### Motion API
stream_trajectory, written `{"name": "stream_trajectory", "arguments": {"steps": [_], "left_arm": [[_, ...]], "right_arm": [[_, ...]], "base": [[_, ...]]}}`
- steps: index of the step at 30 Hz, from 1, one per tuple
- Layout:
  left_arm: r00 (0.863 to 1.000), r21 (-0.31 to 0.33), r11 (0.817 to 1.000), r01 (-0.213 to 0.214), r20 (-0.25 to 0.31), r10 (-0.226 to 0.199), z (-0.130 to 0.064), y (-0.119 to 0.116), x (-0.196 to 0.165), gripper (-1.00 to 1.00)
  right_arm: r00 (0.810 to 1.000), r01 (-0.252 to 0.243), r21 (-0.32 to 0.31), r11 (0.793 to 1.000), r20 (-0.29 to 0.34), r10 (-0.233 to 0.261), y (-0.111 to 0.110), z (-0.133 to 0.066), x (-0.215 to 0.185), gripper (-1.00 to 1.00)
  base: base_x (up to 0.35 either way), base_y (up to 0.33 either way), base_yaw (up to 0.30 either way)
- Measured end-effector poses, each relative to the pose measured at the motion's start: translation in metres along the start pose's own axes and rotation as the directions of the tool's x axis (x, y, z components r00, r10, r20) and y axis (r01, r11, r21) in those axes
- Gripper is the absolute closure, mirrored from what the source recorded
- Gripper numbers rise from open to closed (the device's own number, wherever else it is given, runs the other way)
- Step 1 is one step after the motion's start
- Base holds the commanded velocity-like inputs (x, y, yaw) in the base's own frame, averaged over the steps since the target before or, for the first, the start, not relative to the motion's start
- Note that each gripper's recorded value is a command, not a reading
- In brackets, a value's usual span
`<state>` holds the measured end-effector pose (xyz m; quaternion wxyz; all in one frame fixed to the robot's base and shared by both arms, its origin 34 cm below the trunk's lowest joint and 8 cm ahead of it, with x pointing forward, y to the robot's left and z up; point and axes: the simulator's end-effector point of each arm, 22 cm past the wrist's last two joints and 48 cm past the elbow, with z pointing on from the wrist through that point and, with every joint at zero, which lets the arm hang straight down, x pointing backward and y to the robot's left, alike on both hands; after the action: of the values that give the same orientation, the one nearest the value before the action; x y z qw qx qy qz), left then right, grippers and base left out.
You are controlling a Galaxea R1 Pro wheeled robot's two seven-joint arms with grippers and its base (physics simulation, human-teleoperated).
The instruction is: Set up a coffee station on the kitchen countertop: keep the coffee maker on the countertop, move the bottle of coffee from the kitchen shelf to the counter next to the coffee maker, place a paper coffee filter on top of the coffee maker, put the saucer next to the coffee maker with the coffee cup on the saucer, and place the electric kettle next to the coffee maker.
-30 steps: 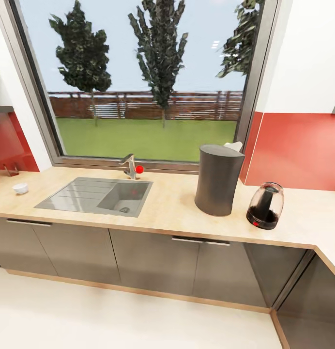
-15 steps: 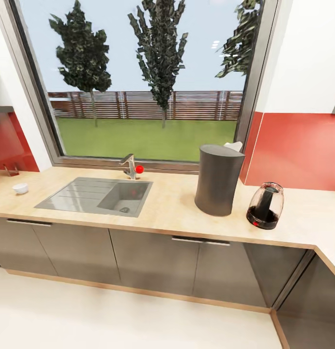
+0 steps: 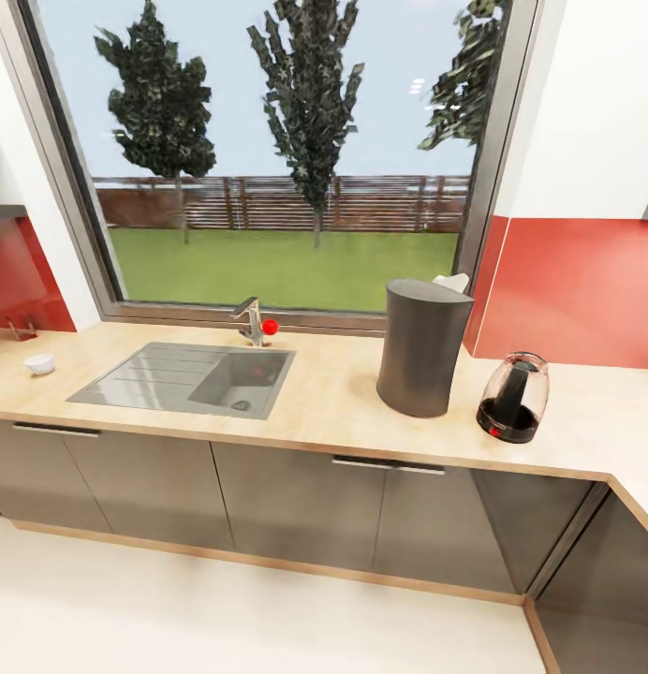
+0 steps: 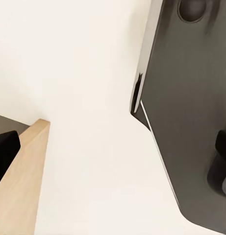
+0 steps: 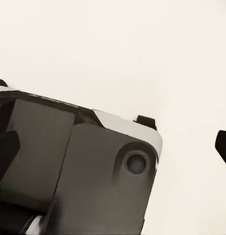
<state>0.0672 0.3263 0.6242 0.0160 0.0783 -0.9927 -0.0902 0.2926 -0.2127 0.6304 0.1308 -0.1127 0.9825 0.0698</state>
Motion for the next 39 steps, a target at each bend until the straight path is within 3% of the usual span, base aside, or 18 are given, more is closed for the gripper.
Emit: {"name": "stream_trajectory", "arguments": {"steps": [3, 8, 11, 13, 15, 39], "left_arm": [[1.0, 0.0, 1.0, 0.001, 0.0, -0.001, 0.0, 0.0, 0.0, -1.0], [1.0, -0.001, 1.0, -0.001, 0.0, 0.001, 0.0, 0.001, 0.0, -1.0], [1.0, -0.001, 1.0, 0.0, 0.0, 0.0, 0.0, 0.001, 0.0, -1.0], [1.0, 0.0, 1.0, 0.0, 0.0, 0.0, 0.0, 0.0, 0.0, -1.0], [1.0, -0.001, 1.0, 0.0, 0.0, 0.0, 0.0, 0.0, 0.0, -1.0], [1.0, 0.001, 1.0, 0.006, -0.001, -0.006, 0.0, -0.001, 0.0, -1.0]], "right_arm": [[0.999, -0.052, 0.008, 0.999, 0.01, 0.052, -0.001, 0.0, -0.003, -1.0], [1.0, 0.008, 0.007, 1.0, 0.003, -0.008, 0.001, 0.001, -0.004, -1.0], [1.0, -0.028, 0.009, 1.0, 0.005, 0.028, 0.002, 0.001, -0.005, -1.0], [0.995, -0.101, 0.015, 0.995, 0.002, 0.101, 0.0, 0.001, -0.004, -1.0], [0.991, -0.13, 0.019, 0.991, 0.0, 0.13, -0.001, 0.001, -0.003, -1.0], [0.99, -0.139, 0.05, 0.989, 0.01, 0.139, -0.016, 0.0, -0.005, -1.0]], "base": [[0.0, 0.0, 0.0], [0.0, 0.0, 0.0], [0.0, 0.0, 0.0], [0.0, 0.0, 0.0], [0.0, 0.0, 0.0], [0.0, 0.0, 0.022]]}}
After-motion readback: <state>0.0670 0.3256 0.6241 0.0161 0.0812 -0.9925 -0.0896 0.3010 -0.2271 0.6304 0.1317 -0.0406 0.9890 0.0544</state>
